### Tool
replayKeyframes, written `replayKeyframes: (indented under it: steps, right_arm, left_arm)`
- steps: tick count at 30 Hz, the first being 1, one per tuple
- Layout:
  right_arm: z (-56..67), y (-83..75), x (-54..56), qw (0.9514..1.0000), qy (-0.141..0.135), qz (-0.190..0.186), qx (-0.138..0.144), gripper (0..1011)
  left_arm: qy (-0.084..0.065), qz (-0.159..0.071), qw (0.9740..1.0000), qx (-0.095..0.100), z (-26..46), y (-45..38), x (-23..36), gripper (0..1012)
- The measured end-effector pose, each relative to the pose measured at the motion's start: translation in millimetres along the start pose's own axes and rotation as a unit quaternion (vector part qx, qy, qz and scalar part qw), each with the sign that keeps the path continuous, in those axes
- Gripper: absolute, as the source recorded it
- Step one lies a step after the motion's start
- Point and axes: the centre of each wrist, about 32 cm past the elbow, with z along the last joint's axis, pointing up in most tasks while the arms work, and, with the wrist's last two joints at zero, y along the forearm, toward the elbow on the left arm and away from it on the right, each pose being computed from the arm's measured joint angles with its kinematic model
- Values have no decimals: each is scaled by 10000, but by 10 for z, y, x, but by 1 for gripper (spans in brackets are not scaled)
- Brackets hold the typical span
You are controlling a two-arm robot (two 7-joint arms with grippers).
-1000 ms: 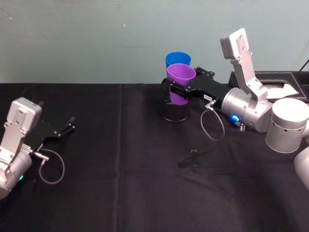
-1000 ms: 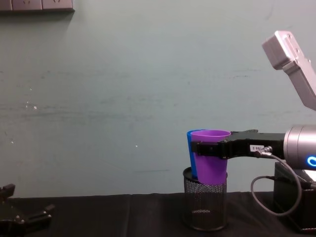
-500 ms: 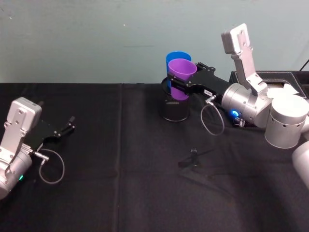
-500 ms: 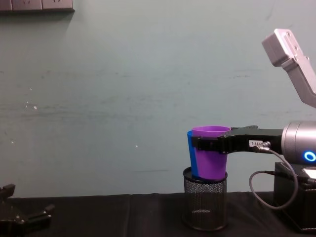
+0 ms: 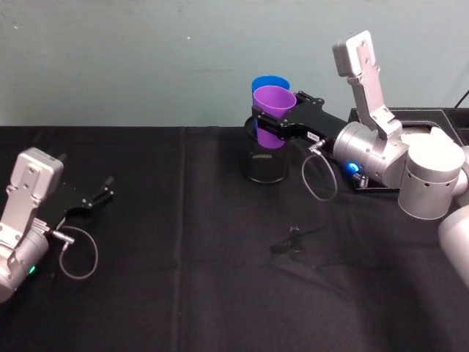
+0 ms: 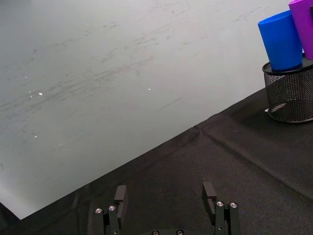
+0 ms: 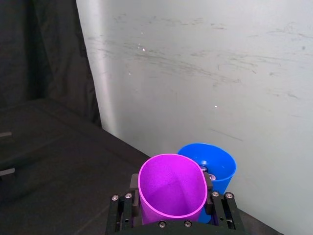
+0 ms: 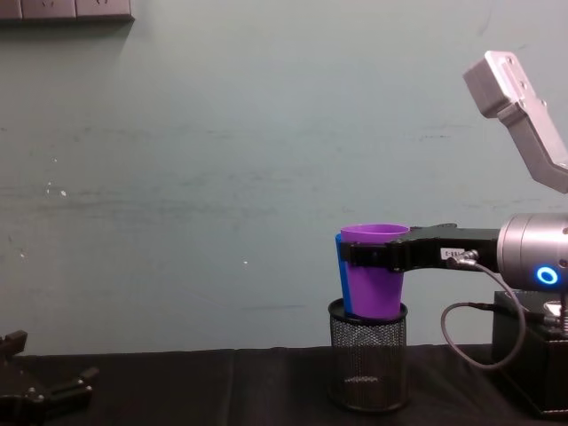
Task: Pick up one cup with a gripper and tap it against the other cup.
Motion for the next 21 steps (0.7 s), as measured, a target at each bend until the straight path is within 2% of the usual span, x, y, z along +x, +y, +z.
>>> replayKeyframes:
  steps: [21]
  right_arm:
    - [32,36,30,9999,101,-72,66,720]
  left_arm:
    - [0,0,10000,0,0,0,0,1000]
